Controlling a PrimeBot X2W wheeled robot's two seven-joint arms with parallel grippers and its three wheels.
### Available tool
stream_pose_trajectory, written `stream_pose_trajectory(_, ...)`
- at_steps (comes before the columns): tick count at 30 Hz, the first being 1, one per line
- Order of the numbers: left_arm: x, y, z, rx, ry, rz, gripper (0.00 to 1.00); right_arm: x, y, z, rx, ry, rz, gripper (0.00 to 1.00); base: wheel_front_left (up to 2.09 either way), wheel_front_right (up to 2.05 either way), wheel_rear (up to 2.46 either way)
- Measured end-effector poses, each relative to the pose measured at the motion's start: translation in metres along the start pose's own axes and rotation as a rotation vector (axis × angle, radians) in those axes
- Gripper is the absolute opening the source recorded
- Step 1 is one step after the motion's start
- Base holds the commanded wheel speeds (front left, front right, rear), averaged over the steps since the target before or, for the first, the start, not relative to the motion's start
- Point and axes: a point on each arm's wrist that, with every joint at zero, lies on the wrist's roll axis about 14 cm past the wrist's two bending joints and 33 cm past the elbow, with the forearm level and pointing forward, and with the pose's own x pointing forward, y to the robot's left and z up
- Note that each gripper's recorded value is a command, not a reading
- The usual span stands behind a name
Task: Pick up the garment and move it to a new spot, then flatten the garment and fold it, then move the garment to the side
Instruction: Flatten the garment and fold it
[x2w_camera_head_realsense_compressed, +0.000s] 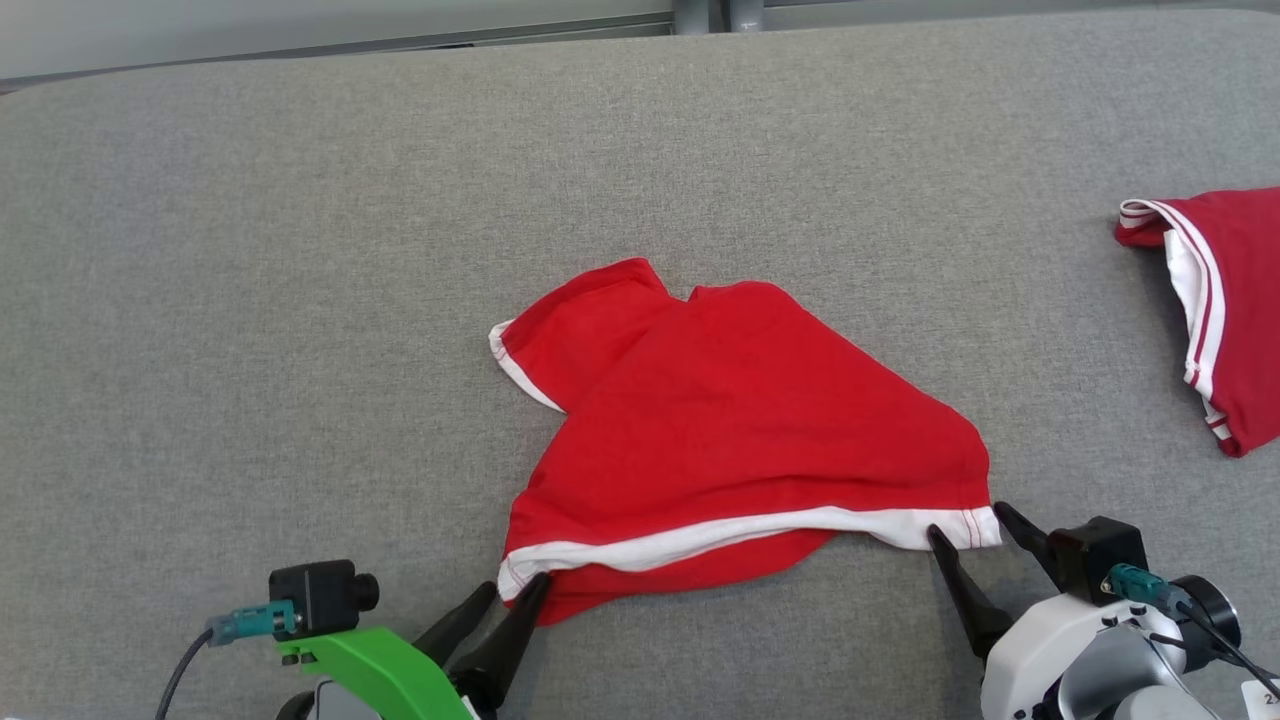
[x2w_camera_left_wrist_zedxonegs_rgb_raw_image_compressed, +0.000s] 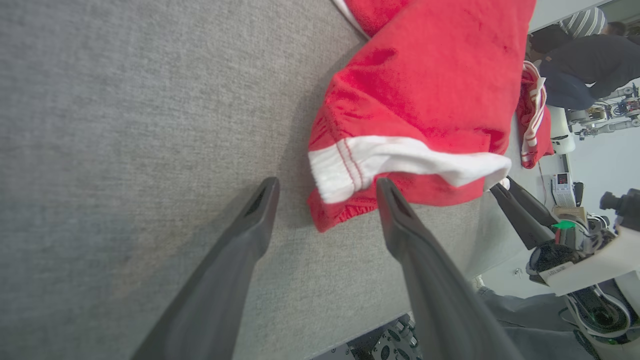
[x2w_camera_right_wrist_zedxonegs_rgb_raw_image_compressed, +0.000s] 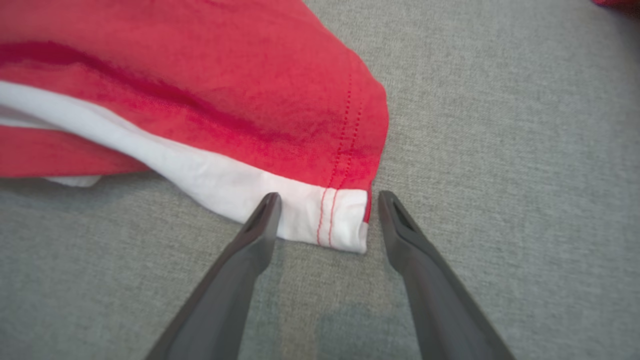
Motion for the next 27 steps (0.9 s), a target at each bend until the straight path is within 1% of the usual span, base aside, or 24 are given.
stream_pose_trajectory(5, 0.007, -0.011, 0.002, -0.015, -0.001, -0.041, 1.00, -0.001, -0.002, 0.000, 0.006, 0.001, -0.005, 1.00, 0.00, 0.00, 0.00)
stream_pose_trajectory(6, 0.008, -0.011, 0.002, -0.017, 0.000, -0.042, 0.87, -0.001, -0.001, -0.001, 0.009, 0.003, -0.004, 0.93, 0.00, 0.00, 0.00)
stream_pose_trajectory(7, 0.009, -0.012, 0.003, -0.026, -0.005, -0.045, 0.49, -0.001, 0.000, -0.001, 0.009, 0.005, -0.001, 0.61, 0.00, 0.00, 0.00)
stream_pose_trajectory(8, 0.010, -0.012, 0.005, -0.033, -0.018, -0.047, 0.31, -0.001, 0.001, -0.003, 0.014, 0.012, 0.003, 0.36, 0.00, 0.00, 0.00)
stream_pose_trajectory(9, 0.011, -0.013, 0.007, -0.033, -0.025, -0.052, 0.00, -0.002, 0.003, -0.005, 0.017, 0.023, 0.012, 0.11, 0.00, 0.00, 0.00)
stream_pose_trajectory(10, 0.012, -0.014, 0.009, -0.043, -0.033, -0.059, 0.00, -0.002, 0.007, -0.006, 0.017, 0.031, 0.027, 0.00, 0.00, 0.00, 0.00)
stream_pose_trajectory(12, 0.013, -0.018, 0.008, -0.059, -0.032, -0.079, 0.00, -0.002, 0.011, -0.006, 0.053, 0.031, 0.040, 0.00, 0.00, 0.00, 0.00)
stream_pose_trajectory(15, 0.014, -0.024, 0.009, -0.065, -0.035, -0.105, 0.00, -0.002, 0.009, 0.000, 0.074, 0.012, 0.042, 0.00, 0.00, 0.00, 0.00)
stream_pose_trajectory(17, 0.014, -0.032, 0.012, -0.059, -0.043, -0.135, 0.00, -0.001, 0.005, 0.016, 0.137, -0.041, 0.039, 0.00, 0.00, 0.00, 0.00)
stream_pose_trajectory(20, 0.006, -0.049, 0.030, -0.014, -0.090, -0.190, 0.00, -0.006, -0.009, 0.054, 0.246, -0.162, 0.027, 0.00, 0.00, 0.00, 0.00)
stream_pose_trajectory(22, -0.005, -0.066, 0.047, 0.027, -0.124, -0.253, 0.00, -0.015, -0.020, 0.083, 0.319, -0.246, 0.031, 0.00, 0.00, 0.00, 0.00)
stream_pose_trajectory(24, -0.020, -0.084, 0.062, 0.088, -0.150, -0.311, 0.00, -0.028, -0.027, 0.114, 0.370, -0.329, 0.061, 0.00, 0.00, 0.00, 0.00)
stream_pose_trajectory(27, -0.045, -0.106, 0.086, 0.180, -0.192, -0.360, 0.00, -0.054, -0.031, 0.162, 0.404, -0.447, 0.129, 0.00, 0.00, 0.00, 0.00)
